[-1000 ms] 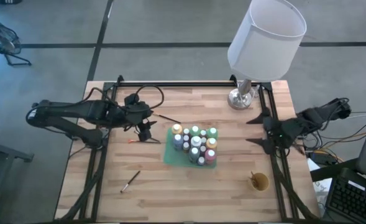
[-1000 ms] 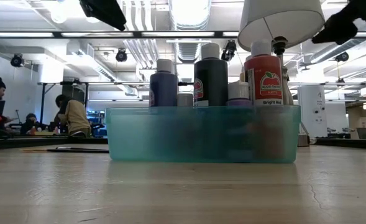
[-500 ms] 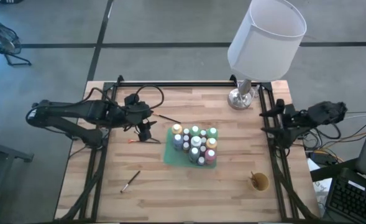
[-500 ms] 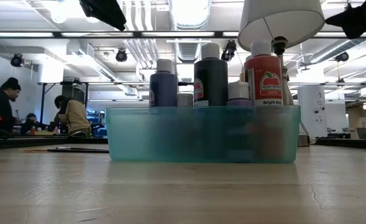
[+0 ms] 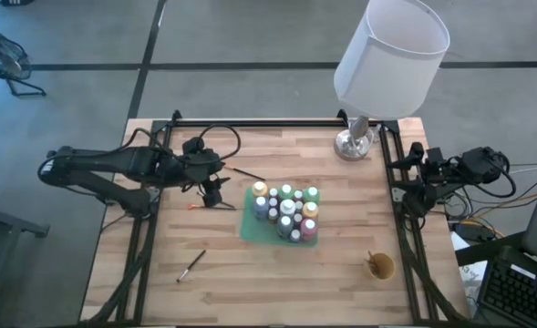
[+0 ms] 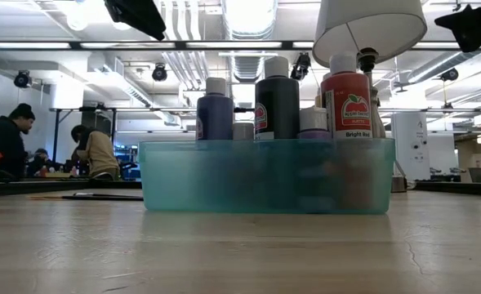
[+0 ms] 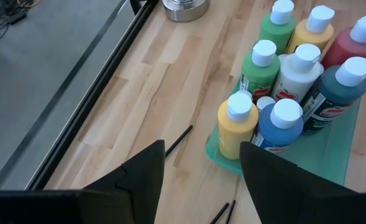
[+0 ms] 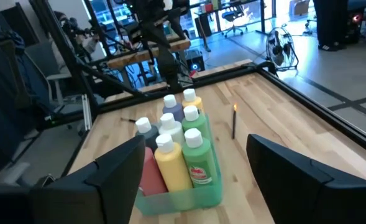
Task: Pick & Place Paint Supplies
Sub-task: Put the gold paintbrush into the yellow cup
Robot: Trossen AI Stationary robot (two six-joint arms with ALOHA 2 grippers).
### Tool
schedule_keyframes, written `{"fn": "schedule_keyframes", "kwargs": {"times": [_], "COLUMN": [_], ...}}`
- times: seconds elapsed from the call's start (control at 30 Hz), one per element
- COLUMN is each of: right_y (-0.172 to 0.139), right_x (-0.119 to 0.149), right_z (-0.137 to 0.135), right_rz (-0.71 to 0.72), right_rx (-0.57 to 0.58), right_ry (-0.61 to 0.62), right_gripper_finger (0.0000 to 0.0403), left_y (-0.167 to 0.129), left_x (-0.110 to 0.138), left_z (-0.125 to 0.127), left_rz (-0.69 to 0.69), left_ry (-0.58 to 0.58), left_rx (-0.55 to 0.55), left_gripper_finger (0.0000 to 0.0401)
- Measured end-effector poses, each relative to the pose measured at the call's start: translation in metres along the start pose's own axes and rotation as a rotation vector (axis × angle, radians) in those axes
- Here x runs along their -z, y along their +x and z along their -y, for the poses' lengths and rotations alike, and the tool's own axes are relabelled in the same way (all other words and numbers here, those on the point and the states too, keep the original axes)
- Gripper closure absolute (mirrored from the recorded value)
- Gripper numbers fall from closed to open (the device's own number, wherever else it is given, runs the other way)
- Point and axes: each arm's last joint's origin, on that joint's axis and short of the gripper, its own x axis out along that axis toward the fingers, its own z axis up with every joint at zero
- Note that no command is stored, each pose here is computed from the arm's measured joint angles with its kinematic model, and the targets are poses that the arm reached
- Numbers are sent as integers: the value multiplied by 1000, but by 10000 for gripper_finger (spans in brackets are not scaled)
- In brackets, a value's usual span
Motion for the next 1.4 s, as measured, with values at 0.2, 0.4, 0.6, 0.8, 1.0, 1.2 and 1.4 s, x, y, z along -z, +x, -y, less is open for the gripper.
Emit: {"fn": "schedule_keyframes", "kwargs": {"times": [0.2,0.4,0.6,0.8,1.0,1.2,1.4], "right_y": [0,0,0,0,0,0,0], "right_x": [0,0,0,0,0,0,0], "right_z": [0,0,0,0,0,0,0], "right_rz": [0,-1,-1,-1,-1,-1,-1], "right_rx": [0,1,0,0,1,1,1], "right_ry": [0,0,0,-1,-1,0,0], "right_gripper_finger": [142,158,172,182,179,160,138], "left_y": [0,0,0,0,0,0,3], "left_x": [0,0,0,0,0,0,1], "left_z": [0,0,0,0,0,0,1], "left_rz": [0,0,0,0,0,0,1], "left_ry": [0,0,0,0,0,0,5], "left_rx": [0,0,0,0,0,0,-21], "left_gripper_finger": [187,187,187,187,187,187,187]}}
